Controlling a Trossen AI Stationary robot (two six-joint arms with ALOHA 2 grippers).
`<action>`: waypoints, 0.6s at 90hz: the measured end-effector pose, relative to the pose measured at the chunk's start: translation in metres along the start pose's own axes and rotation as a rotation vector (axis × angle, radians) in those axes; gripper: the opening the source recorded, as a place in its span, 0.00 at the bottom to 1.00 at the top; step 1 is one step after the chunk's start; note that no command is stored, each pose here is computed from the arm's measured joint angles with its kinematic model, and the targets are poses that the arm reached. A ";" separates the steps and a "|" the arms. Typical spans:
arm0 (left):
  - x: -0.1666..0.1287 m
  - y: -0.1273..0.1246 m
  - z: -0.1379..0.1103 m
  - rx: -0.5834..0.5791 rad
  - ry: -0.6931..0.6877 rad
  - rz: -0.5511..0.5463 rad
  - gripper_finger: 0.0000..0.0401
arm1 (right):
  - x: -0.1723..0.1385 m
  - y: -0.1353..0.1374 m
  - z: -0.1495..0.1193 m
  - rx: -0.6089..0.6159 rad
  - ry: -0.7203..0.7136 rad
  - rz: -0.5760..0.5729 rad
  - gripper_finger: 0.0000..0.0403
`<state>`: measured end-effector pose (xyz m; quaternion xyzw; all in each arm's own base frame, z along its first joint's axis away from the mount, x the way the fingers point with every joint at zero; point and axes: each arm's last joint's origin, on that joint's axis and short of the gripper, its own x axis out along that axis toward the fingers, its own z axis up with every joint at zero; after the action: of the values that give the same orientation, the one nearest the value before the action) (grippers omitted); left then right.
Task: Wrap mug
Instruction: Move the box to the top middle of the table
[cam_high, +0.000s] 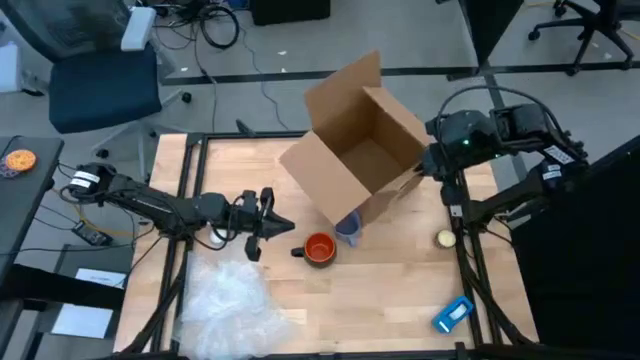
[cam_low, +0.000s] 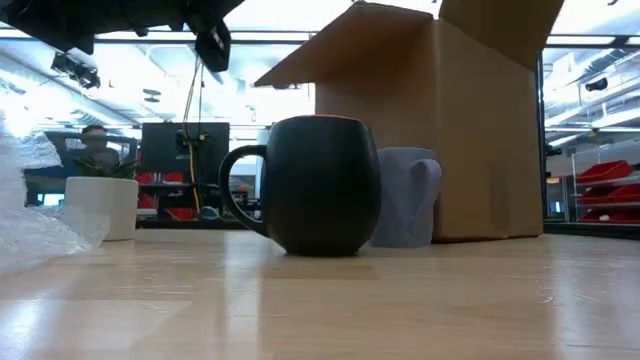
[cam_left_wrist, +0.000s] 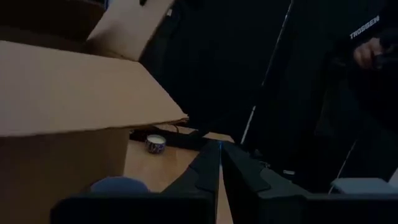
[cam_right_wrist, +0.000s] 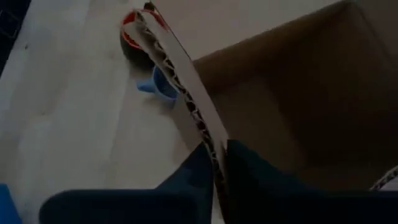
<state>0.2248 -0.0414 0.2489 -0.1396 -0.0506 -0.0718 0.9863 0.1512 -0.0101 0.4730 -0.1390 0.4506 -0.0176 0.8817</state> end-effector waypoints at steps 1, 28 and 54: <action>0.000 0.000 0.000 0.000 0.000 0.000 0.00 | -0.001 0.000 -0.001 0.000 0.000 -0.006 0.02; 0.004 0.002 -0.007 -0.005 0.028 0.008 0.00 | -0.017 0.000 -0.012 -0.033 -0.038 -0.054 0.00; 0.013 0.006 -0.022 -0.051 0.055 0.041 0.00 | -0.019 -0.003 -0.014 -0.015 -0.016 -0.165 0.00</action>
<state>0.2407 -0.0438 0.2280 -0.1639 -0.0188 -0.0568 0.9847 0.1288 -0.0133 0.4811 -0.1825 0.4305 -0.0859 0.8798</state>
